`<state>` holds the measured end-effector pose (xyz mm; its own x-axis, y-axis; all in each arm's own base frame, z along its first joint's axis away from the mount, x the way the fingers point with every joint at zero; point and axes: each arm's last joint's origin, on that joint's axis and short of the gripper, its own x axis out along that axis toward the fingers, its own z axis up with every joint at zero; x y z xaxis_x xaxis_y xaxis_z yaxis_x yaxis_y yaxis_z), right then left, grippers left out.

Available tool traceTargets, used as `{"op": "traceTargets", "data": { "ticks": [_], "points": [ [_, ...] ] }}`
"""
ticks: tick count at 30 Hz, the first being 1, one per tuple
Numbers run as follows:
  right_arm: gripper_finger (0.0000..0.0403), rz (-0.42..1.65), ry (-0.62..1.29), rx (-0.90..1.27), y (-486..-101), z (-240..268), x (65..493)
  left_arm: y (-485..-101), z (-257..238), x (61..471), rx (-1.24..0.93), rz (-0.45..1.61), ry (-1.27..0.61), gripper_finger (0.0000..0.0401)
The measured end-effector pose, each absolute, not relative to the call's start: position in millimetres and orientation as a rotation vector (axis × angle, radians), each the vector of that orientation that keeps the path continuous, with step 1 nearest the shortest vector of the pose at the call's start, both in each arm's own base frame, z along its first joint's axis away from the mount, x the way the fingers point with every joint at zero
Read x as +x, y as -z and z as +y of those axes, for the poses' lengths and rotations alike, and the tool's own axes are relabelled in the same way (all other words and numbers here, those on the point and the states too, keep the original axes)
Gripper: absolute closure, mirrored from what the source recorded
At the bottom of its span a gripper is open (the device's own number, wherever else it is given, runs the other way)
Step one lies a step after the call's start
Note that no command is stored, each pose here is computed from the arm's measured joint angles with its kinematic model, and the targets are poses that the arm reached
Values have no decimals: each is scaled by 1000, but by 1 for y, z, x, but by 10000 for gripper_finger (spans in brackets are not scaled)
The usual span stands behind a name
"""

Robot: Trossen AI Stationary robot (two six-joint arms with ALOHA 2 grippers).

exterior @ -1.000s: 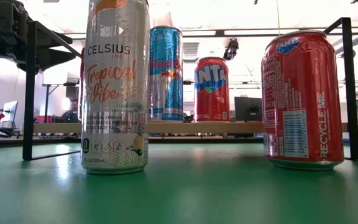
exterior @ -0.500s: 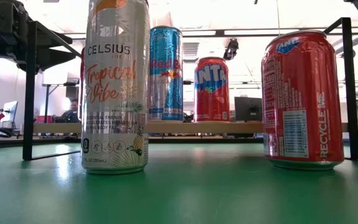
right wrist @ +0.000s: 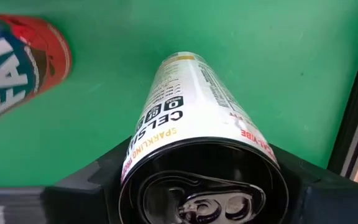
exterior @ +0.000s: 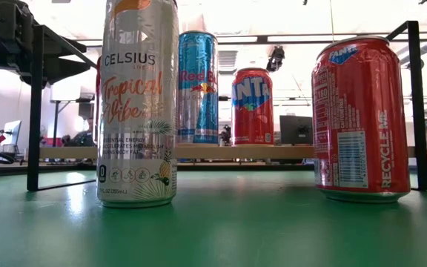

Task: Place canned beverage on shelf
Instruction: Put the right white soda can on the shelf

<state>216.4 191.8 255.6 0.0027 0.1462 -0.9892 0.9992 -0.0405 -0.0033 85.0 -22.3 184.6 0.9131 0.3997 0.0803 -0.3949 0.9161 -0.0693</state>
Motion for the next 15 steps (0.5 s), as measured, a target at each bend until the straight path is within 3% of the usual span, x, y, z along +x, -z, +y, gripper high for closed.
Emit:
{"op": "traceTargets", "data": {
  "ticks": [7, 15],
  "points": [
    [161, 1282, 1089, 1455, -261, 202, 222, -185, -22, 85, -51, -93, -410, 61],
    [161, 1304, 1019, 1368, -279, 205, 231, -185, -22, 85, -52, -94, -409, 61]
  ]
}}
